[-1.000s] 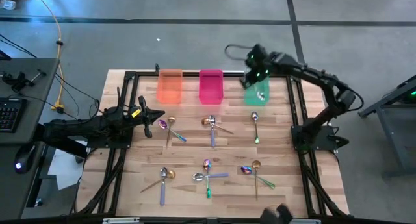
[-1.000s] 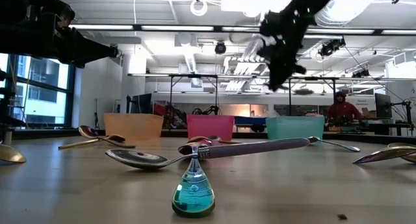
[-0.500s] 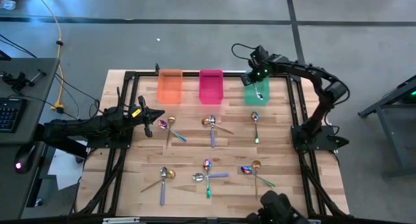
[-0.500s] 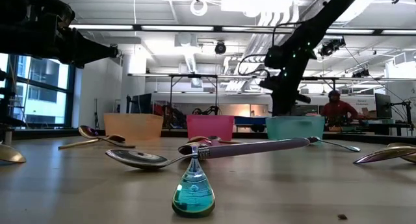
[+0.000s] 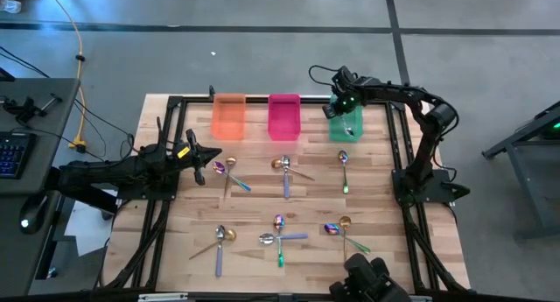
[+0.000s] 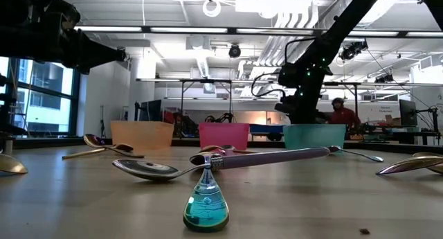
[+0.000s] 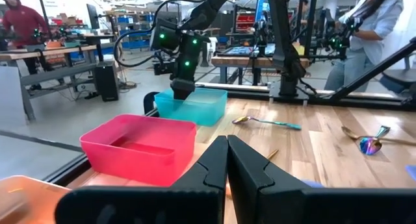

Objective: Sort silverware by color (type)
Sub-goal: Put the top right purple spoon into the green bin, then put the bottom left yellow spoon into the pink bin

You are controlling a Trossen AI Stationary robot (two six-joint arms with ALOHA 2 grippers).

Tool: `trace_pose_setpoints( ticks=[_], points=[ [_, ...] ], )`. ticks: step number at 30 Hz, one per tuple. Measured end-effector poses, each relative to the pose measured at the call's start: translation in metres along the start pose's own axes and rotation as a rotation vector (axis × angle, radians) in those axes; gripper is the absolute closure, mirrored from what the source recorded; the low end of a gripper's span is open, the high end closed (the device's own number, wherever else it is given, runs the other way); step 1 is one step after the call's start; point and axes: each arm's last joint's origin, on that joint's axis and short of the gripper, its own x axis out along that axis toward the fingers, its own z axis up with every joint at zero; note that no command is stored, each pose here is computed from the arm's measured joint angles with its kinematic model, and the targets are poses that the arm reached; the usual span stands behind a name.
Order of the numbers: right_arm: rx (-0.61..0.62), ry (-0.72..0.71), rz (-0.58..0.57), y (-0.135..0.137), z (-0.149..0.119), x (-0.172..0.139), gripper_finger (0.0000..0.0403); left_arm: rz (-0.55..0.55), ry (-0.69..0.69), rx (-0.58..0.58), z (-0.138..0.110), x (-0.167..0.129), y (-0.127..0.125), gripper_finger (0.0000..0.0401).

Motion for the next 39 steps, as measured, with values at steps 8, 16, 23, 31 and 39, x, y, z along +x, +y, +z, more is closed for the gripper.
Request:
trace_pose_setpoints(
  ticks=[8, 16, 23, 31, 39],
  points=[
    [-0.104, -0.053, 0.004, 0.006, 0.007, -0.031, 0.0285, -0.004, -0.001, -0.016, 0.000, 0.000, 0.000, 0.0401],
    [-0.369, -0.234, 0.139, 0.042, -0.012, -0.071, 0.0348, -0.065, 0.022, -0.057, -0.002, 0.001, -0.002, 0.0401],
    [-0.429, -0.494, 0.369, 0.061, -0.065, -0.065, 0.0399, -0.104, 0.100, -0.081, -0.008, 0.005, -0.005, 0.0401],
    [-0.524, -0.634, 0.492, 0.094, -0.118, -0.081, 0.0396, -0.175, 0.174, -0.103, -0.014, 0.012, -0.009, 0.0401],
    [-0.629, -0.690, 0.504, 0.121, -0.143, -0.099, 0.0396, -0.236, 0.189, -0.109, -0.016, 0.018, -0.019, 0.0401]
  ],
)
